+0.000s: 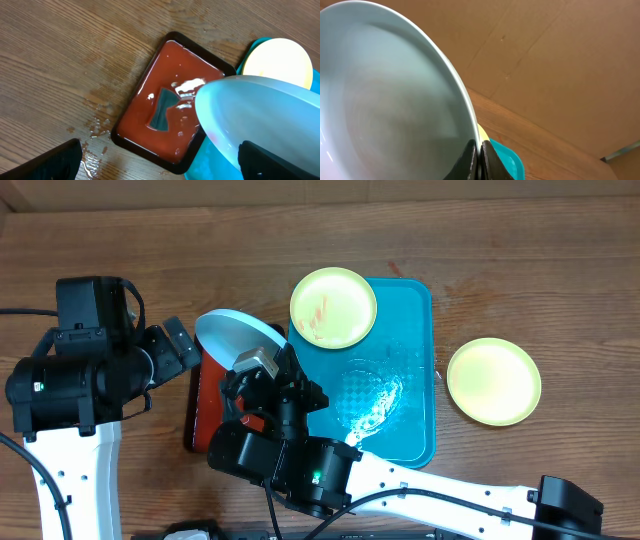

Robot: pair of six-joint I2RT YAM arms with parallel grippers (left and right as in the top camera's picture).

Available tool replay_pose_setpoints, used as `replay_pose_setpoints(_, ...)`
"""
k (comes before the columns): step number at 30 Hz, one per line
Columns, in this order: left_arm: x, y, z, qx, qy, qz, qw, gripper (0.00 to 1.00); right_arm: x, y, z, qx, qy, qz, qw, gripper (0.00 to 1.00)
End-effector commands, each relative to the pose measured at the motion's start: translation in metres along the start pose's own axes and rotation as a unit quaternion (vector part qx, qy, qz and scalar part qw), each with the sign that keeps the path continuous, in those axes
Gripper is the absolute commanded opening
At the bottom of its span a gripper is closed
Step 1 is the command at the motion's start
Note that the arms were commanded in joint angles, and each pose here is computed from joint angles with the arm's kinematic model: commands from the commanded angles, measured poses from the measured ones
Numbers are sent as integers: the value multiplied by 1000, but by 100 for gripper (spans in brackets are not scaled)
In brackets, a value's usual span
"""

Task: Clean dirty plates on tray and stack at the side
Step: 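Lift the light-blue plate with the right gripper and tilt it over the red tray, then carry the light-blue plate right and stack it on the yellow plate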

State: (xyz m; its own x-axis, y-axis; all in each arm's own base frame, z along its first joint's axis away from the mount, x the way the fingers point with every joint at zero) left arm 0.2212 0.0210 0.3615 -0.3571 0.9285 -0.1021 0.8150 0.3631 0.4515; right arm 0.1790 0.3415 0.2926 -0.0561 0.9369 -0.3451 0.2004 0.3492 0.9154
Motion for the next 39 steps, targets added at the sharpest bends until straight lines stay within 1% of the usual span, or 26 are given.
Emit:
replay_pose_setpoints(1,1,3,-4,-11,8,5,1000,100,-8,10,4,-5,-13,35,999,4)
replay_pose_setpoints(3,1,3,-4,-11,8,5,1000,100,-16,8,19,6,-29,89,996,4)
replay_pose_setpoints(5,1,3,-4,-11,8,5,1000,100,-21,5,35,29,-17,139,990,4)
replay_pose_setpoints(8,1,3,-4,-11,8,5,1000,100,-24,4,57,104,82,189,973,4)
replay_pose_setpoints(10,1,3,-4,-11,8,5,1000,100,-38,12,66,157,132,244,948,4)
replay_pose_setpoints(12,1,3,-4,-11,8,5,1000,100,-61,24,74,193,157,295,922,4)
replay_pose_setpoints(15,1,3,-4,-11,8,5,1000,100,-110,39,88,229,176,349,892,4)
replay_pose_setpoints(17,1,3,-4,-11,8,5,1000,100,-145,39,98,248,168,374,878,4)
replay_pose_setpoints(19,1,4,-4,-11,7,5,1000,100,-185,30,107,274,144,402,862,4)
replay_pose_setpoints(20,1,3,-4,-11,8,5,1000,100,-210,18,114,296,117,418,851,4)
replay_pose_setpoints(25,1,3,-4,-11,8,5,1000,100,-302,-45,130,393,-35,456,798,4)
replay_pose_setpoints(29,1,3,-4,-11,8,5,1000,100,-364,-99,126,458,-131,470,743,4)
replay_pose_setpoints(30,1,3,-4,-11,8,5,1000,100,-376,-115,124,472,-152,479,725,4)
replay_pose_setpoints(35,1,3,-4,-11,8,5,1000,100,-393,-184,115,521,-187,510,658,4)
replay_pose_setpoints(37,1,3,-4,-11,8,5,1000,100,-389,-212,112,533,-191,523,637,4)
replay_pose_setpoints(39,1,3,-4,-11,8,5,1000,100,-380,-235,110,542,-184,533,623,4)
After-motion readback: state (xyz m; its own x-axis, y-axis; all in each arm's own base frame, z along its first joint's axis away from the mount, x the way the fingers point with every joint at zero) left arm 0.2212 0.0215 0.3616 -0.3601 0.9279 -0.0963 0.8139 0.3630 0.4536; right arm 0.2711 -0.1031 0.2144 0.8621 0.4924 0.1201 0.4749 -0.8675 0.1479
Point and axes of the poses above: each gripper's point midway between its finger pads, its own z axis out along the fingers, its own x axis along the line the jaws close on, y = z × x, the point moved 9 cm from there along -z, back along the fingers, and after that the axes turned 9 degrees about z, right-handed, at the moved point
